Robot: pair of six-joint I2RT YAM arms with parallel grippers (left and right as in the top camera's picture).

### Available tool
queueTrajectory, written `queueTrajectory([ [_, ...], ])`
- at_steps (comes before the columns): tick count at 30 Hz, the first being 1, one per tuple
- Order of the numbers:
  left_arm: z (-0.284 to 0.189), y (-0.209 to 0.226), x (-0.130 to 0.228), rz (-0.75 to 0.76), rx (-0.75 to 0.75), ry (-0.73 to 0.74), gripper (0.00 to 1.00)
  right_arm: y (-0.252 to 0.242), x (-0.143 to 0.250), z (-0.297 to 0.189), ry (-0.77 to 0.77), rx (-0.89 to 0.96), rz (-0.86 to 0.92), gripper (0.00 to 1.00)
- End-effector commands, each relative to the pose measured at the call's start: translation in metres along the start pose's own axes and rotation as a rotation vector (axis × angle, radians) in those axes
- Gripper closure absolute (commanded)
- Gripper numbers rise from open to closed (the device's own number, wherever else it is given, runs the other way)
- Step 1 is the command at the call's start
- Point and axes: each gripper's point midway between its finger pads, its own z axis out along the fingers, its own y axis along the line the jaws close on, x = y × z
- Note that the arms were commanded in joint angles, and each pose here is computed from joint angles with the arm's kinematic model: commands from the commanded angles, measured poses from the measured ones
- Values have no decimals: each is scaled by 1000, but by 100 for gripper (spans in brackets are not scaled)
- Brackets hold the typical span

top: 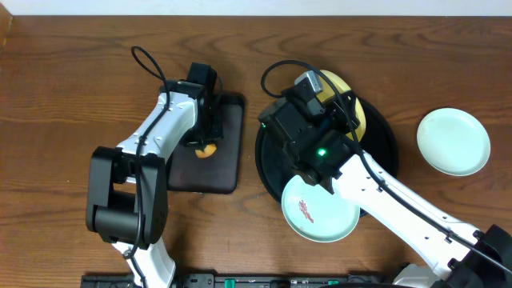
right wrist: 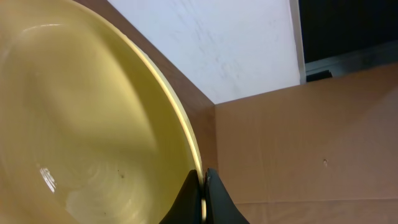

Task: Clean dirty plates on tray and stack at the side
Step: 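Lift the yellow plate with the right gripper toward the cleaned green plate, then place the yellow plate onto the green plate right of the tray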

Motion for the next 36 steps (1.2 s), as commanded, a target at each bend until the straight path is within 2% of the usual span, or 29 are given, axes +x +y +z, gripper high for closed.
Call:
queueTrajectory([
  [1, -3, 1, -3, -21, 2, -10, 92, -18, -4, -7, -14, 42, 33, 99],
  [19, -3, 1, -3, -21, 2, -10, 92, -17, -5, -7, -17, 34, 38, 99],
  [26, -3, 1, -3, -21, 2, -9, 92, 8, -3, 8, -10, -139, 86, 99],
  [29, -3, 2, -1, -20, -1, -2, 92, -10, -9, -2, -39, -74, 14, 99],
  [31, -3, 2, -1, -20, -1, -2, 92, -12, -13, -1, -51, -76, 54, 99],
  [33, -3, 1, -3, -21, 2, -9, 92, -6, -13, 1, -54, -116, 21, 99],
  [36, -3, 1, -2, -21, 2, -8, 92, -16, -13, -10, -61, -52, 14, 99],
])
